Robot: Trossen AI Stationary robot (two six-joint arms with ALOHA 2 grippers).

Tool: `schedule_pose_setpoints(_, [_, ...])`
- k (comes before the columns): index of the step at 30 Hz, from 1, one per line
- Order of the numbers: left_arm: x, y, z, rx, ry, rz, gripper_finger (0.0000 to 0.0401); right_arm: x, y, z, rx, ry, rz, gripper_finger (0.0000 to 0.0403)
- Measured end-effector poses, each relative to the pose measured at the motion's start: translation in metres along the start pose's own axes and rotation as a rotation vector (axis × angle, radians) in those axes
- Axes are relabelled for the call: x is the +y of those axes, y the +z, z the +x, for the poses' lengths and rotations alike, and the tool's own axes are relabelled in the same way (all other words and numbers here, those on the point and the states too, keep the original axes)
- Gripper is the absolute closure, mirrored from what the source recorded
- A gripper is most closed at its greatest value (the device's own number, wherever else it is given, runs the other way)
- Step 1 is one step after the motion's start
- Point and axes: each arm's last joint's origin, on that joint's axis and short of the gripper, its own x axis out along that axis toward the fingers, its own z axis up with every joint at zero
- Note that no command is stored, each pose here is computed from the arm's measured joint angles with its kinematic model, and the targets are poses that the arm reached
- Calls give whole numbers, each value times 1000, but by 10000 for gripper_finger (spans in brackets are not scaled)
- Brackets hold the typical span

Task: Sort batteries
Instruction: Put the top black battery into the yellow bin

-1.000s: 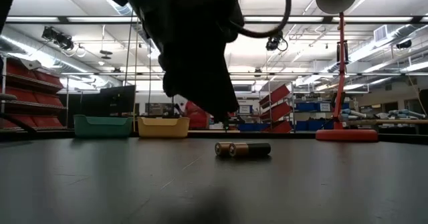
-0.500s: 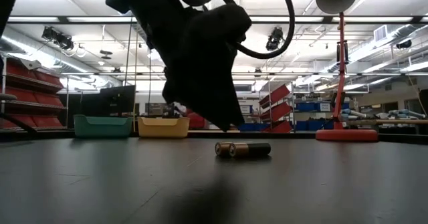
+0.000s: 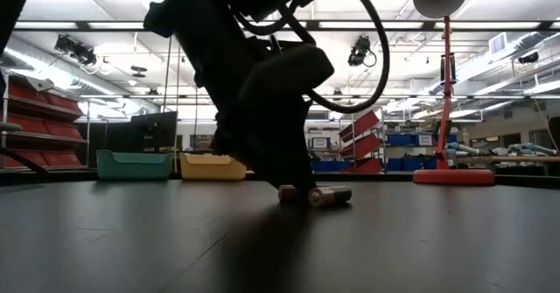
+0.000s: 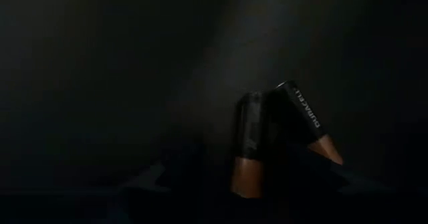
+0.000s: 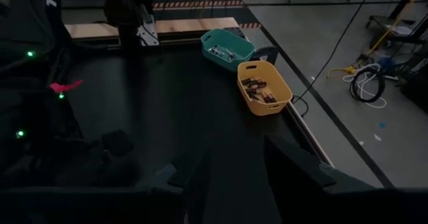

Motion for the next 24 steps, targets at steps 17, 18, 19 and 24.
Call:
schedule_pose_setpoints(17, [12,-4,16,74,25,6,363,0,0,0,-4,1,2,254])
schedule_pose_setpoints(18, [14,-2,17,77,23,-12,363,0,1,0,-8,1,3,254])
schedule_pose_setpoints(19, [17,0,17,81,19,-30,363,0,1,0,-13,1,4,254])
schedule_pose_setpoints(24, [37,19,8,71,25,-102,363,0,4,0,-37,2,3,254])
